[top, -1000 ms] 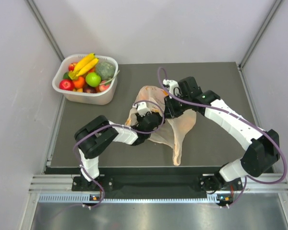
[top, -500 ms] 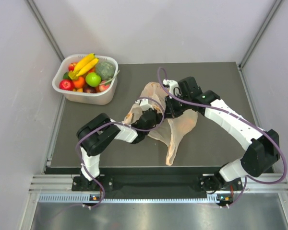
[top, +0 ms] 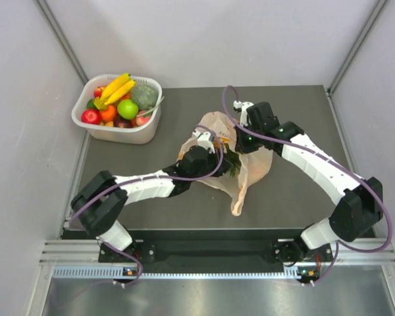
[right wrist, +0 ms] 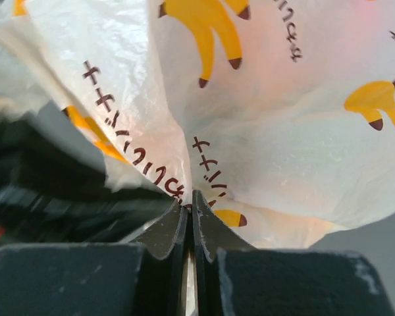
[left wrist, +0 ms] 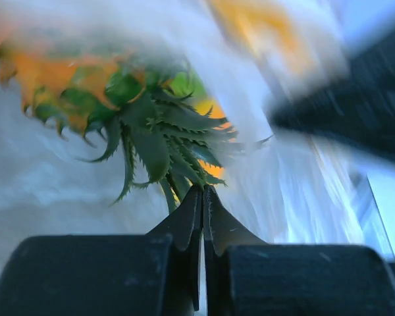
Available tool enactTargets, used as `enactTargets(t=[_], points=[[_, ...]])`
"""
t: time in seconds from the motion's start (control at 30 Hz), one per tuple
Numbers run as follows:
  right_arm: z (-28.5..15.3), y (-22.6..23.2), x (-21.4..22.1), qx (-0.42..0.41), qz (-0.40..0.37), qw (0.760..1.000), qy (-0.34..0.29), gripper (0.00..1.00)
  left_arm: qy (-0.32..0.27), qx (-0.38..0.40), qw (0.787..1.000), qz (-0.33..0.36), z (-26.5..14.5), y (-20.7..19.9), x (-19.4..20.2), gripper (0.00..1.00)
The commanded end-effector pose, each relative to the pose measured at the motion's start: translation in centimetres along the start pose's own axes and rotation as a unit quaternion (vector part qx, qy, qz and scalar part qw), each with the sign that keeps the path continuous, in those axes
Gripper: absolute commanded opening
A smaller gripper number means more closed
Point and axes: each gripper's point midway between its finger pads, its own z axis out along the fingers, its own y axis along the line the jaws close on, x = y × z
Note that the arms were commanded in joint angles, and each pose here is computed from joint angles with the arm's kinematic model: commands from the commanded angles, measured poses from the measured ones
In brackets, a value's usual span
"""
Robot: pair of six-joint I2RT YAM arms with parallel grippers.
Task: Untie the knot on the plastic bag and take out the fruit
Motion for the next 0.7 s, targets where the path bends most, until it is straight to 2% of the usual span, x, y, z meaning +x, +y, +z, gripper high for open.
enactTargets(t=[0.0, 0.13, 0.23, 0.33, 0.47, 0.57, 0.67], points=[[0.0, -2.9, -3.2, 0.062, 0.029, 0.997, -0.047, 0.0, 0.104, 0.036, 0.994, 0.02, -3.4, -1.9, 3.3, 0.0], [0.4, -4.4, -4.4, 0.089, 0.041, 0.993, -0.061, 0.0, 0.19, 0.041, 0.981, 0.027, -6.5, -2.0, 6.3, 0.0], [0.3, -6.2, -5.2, 0.127, 0.053, 0.988, -0.071, 0.0, 0.207, 0.044, 0.977, 0.03, -8.8, -2.0, 6.8, 0.0], [0.3, -8.4, -5.7, 0.159, 0.069, 0.982, -0.074, 0.0, 0.188, 0.054, 0.98, 0.041, -10.9, -3.1, 5.2, 0.0], [0.4, -10.9, -5.4, 0.184, 0.09, 0.976, -0.069, 0.0, 0.132, 0.097, 0.984, 0.067, -14.3, -6.7, 0.8, 0.0], [0.5, -11.1, -5.3, 0.177, 0.092, 0.977, -0.068, 0.0, 0.096, 0.136, 0.982, 0.086, -16.0, -10.1, -2.6, 0.0], [0.4, -11.1, -5.4, 0.175, 0.091, 0.978, -0.07, 0.0, 0.089, 0.18, 0.976, 0.086, -17.6, -13.3, -4.7, 0.0]])
